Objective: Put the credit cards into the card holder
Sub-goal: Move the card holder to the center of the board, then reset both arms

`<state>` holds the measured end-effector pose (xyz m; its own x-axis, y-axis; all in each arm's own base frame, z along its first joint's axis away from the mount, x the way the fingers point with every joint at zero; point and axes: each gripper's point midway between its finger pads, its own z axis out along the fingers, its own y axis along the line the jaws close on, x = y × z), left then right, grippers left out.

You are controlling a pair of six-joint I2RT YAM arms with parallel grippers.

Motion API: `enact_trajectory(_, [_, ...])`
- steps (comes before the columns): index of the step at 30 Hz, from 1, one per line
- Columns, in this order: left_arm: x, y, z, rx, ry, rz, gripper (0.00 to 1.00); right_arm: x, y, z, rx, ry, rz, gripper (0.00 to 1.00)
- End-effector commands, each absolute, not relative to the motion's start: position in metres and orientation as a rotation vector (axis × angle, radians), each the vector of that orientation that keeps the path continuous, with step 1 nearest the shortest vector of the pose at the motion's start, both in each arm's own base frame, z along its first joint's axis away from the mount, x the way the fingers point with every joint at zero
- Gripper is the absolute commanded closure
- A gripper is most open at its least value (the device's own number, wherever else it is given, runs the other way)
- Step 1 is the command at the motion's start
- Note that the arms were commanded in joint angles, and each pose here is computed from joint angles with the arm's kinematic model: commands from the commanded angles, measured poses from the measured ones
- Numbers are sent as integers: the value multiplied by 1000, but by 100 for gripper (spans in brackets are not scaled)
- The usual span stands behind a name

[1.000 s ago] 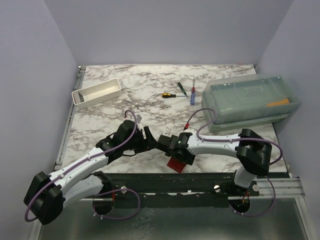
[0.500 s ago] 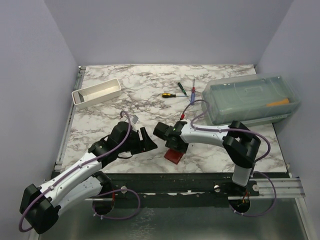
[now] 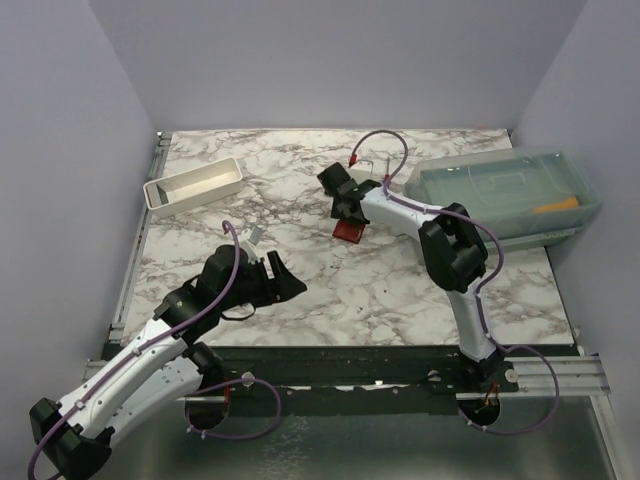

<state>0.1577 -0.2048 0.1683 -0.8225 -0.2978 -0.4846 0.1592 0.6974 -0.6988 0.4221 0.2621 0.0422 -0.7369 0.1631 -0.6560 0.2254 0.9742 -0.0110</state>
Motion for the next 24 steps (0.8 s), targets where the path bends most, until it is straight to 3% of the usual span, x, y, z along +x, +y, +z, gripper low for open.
enact_trajectory(1, [164, -199, 190, -116, 2266, -1004, 31, 457, 287, 52, -35, 2360, -92, 36])
enact_trajectory(6, [177, -200, 218, -75, 2196, -975, 28, 465, 294, 117, -138, 2305, -63, 2])
enact_trajectory(12, [202, -202, 283, -18, 2049, -919, 15, 423, 283, 257, -208, 2191, 119, 0])
enact_trajectory(18, [222, -190, 398, 18, 1773, -863, 5, 343, 243, 416, -270, 1853, 396, 0])
enact_trajectory(24, [231, -178, 476, 50, 1594, -794, 1, 272, 178, 518, -211, 1557, 473, 0])
